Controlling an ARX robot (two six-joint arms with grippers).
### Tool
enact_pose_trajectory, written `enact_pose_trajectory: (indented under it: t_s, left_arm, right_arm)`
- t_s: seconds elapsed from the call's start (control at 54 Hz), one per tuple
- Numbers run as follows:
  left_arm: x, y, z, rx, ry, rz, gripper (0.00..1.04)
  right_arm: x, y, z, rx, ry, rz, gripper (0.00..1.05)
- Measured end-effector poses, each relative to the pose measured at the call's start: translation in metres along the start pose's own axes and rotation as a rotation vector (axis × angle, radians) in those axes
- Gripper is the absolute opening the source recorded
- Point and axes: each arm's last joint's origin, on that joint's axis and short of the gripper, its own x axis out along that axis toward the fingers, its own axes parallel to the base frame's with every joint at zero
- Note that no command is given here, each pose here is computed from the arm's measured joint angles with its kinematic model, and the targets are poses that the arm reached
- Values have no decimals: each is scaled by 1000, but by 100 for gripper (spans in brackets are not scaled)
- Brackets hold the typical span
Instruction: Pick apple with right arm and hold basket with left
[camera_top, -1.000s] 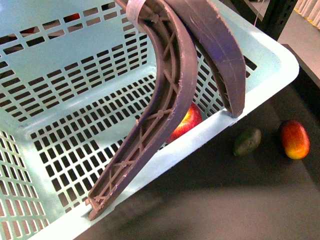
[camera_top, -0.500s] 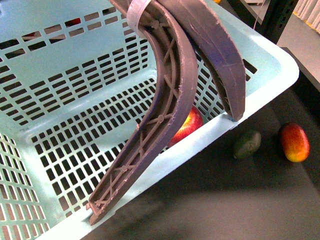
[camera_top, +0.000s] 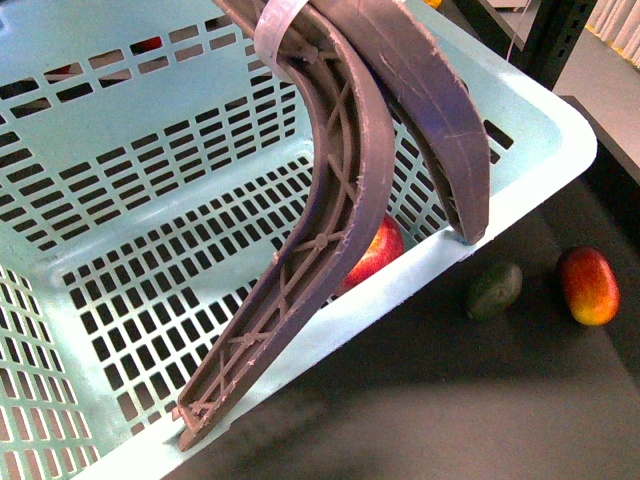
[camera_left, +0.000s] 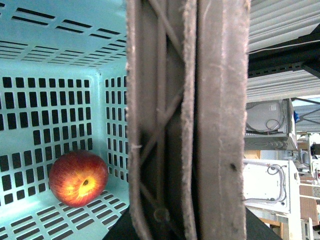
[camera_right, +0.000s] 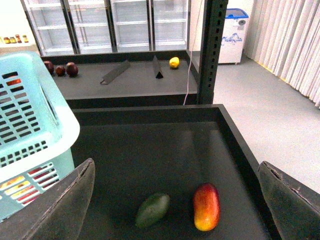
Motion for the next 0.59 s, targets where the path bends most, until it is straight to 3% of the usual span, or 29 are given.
enact_pose_trajectory:
  t_s: [0.222, 0.37, 0.593]
  left_arm:
    - [0, 0, 0, 0, 0, 0, 15]
    - [1, -2, 8, 52, -186, -109, 15]
    - [-5, 10, 52, -21, -320, -82, 15]
  right_arm:
    - [0, 0, 0, 0, 0, 0, 96]
    - [0, 0, 0, 0, 0, 0, 96]
    - [0, 0, 0, 0, 0, 0, 96]
